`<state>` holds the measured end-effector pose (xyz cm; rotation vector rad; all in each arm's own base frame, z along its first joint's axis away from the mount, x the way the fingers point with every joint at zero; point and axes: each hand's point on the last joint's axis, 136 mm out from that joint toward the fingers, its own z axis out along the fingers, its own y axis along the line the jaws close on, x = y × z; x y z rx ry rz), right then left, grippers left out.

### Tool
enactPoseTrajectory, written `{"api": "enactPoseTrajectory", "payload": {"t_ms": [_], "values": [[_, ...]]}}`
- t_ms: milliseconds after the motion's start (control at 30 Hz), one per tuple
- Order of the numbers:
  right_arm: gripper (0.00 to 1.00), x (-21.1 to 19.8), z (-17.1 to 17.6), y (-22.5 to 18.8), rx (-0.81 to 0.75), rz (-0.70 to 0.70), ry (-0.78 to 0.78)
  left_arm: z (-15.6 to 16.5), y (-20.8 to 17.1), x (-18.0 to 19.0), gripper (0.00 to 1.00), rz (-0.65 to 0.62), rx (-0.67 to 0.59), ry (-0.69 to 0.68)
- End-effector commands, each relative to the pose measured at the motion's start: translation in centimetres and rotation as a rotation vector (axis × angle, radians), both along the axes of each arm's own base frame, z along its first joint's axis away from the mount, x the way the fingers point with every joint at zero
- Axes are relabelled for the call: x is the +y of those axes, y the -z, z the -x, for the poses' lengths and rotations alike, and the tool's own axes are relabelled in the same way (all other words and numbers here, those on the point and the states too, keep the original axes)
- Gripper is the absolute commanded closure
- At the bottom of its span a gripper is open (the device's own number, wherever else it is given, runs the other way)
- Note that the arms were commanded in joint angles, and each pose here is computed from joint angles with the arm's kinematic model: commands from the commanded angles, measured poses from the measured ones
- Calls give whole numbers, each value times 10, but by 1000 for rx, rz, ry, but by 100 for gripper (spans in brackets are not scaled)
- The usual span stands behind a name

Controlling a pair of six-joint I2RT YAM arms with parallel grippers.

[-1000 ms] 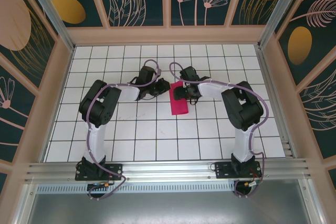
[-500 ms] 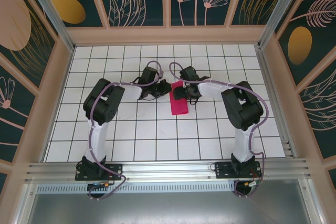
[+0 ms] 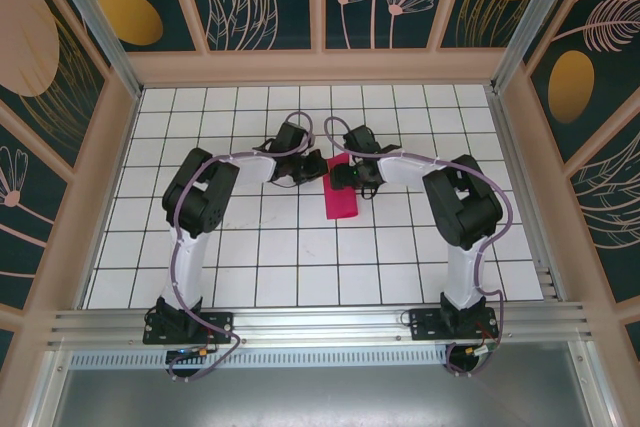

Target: Fold a paper plane with a square sheet of paper (pick it up from the middle)

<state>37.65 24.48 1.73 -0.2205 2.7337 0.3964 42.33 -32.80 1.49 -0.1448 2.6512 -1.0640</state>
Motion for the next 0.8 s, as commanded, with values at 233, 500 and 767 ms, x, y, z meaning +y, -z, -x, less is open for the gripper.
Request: {"api": "enactPoseTrajectory", "payload": {"t_ms": [233,500,767], "values": [[24,15,16,-5,105,-215,-1,33,85,45,96,-334,139,-14],[34,6,22,5,160,-204,23,34,87,45,97,-333,142,-19],[45,-4,33,21,205,-169,39,36,91,49,97,-353,154,-36]]}}
